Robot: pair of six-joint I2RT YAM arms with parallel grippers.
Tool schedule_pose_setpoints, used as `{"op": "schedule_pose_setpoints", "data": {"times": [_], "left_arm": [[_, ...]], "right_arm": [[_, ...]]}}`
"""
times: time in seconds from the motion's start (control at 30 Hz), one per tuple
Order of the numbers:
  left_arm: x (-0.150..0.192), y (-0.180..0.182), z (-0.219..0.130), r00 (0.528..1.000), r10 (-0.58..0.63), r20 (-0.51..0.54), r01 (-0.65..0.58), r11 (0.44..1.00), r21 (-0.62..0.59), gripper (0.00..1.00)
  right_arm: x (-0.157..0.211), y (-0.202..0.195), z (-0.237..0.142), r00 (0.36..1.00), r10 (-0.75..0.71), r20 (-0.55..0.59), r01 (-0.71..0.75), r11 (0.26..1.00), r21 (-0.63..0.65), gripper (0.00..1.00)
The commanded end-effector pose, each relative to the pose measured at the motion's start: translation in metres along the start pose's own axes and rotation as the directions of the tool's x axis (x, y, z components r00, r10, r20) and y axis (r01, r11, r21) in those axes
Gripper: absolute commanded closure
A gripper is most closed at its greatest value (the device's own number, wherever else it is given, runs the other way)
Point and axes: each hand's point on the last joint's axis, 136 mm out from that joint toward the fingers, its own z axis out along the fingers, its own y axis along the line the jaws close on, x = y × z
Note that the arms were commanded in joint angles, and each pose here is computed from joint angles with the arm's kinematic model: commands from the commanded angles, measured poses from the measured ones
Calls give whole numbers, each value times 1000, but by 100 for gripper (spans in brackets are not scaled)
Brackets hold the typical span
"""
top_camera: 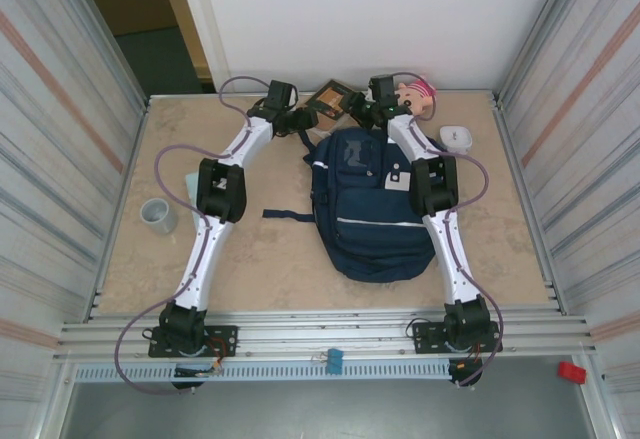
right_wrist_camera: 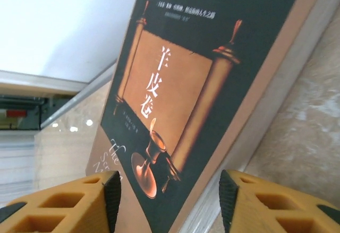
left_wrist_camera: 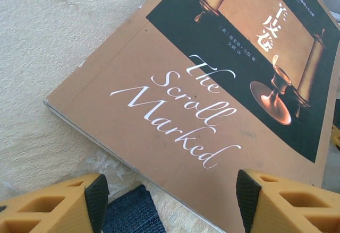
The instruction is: Pack the student bag
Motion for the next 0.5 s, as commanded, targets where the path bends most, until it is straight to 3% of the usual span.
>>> {"op": "schedule_pose_setpoints", "data": {"times": [0.0, 0.23, 0.47], "left_arm": [[27, 15, 11, 996, -34, -87, 31, 999, -28, 33], [20, 8, 7, 998, -25, -64, 25, 1000, -2, 33], [6, -7, -2, 1000, -11, -18, 12, 998, 54, 33]], "right_arm": [[2, 19, 10, 1000, 25, -11, -26, 990, -138, 51], [-3, 38, 13, 999, 46, -5, -45, 955, -292, 59], [-1, 31, 19, 997, 76, -4, -73, 949, -307, 75]]}}
